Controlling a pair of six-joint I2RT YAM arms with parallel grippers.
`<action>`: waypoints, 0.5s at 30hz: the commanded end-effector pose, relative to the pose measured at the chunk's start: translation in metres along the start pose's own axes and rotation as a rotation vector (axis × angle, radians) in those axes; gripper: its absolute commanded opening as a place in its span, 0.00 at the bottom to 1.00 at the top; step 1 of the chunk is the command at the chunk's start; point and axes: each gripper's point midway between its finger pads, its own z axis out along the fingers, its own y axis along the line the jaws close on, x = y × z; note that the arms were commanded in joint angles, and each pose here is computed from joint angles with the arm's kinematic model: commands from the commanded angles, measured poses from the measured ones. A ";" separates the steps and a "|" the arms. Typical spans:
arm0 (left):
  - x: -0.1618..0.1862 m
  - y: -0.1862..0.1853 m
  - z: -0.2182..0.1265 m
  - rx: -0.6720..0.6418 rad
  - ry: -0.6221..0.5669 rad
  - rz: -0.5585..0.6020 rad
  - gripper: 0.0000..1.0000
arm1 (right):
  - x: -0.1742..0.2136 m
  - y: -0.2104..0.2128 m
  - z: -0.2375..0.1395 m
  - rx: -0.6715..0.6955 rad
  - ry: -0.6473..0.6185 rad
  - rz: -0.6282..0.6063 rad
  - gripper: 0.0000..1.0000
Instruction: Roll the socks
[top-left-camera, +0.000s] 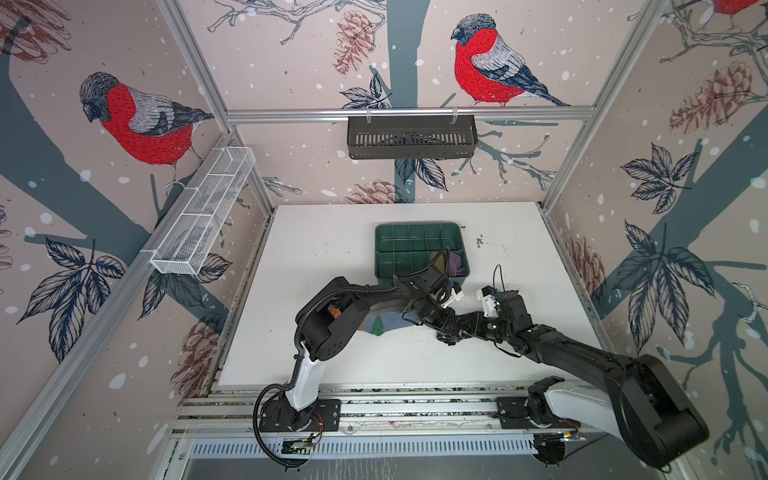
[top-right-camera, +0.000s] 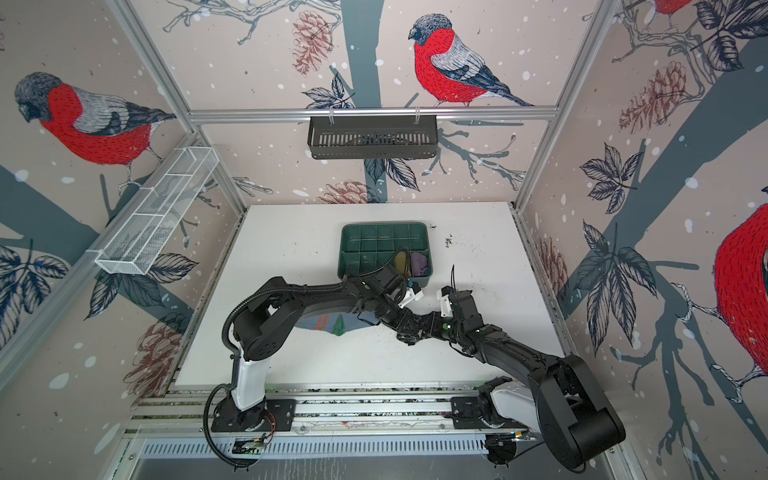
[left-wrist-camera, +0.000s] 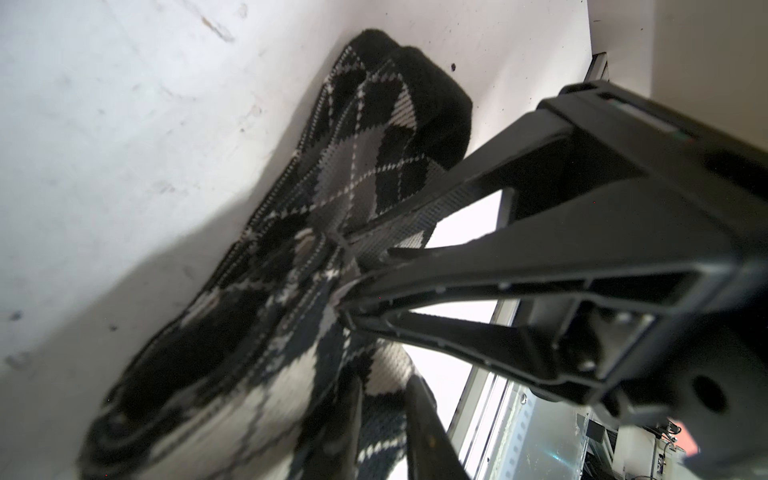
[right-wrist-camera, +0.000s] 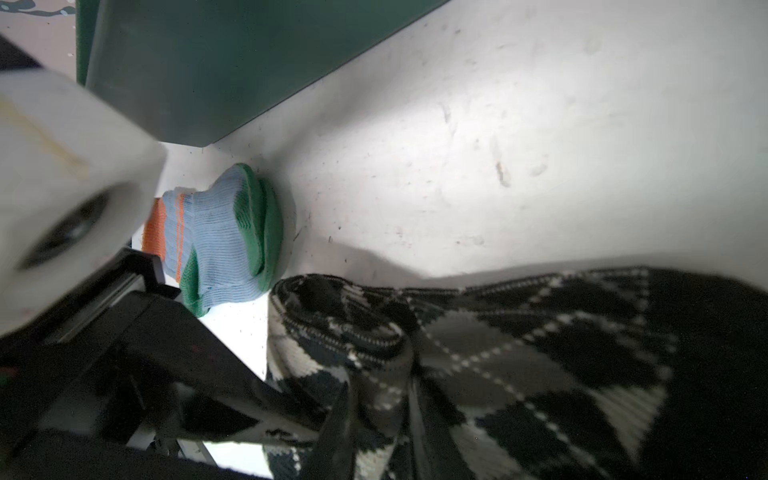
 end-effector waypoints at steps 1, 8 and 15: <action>-0.003 -0.001 -0.002 0.000 -0.013 0.013 0.22 | -0.009 0.009 0.001 -0.032 -0.024 -0.043 0.21; -0.002 0.001 -0.003 -0.001 -0.016 0.012 0.22 | -0.012 0.014 0.005 -0.055 -0.015 -0.051 0.05; -0.001 0.001 -0.004 -0.003 -0.015 0.008 0.22 | -0.022 0.034 -0.002 -0.097 -0.052 -0.101 0.04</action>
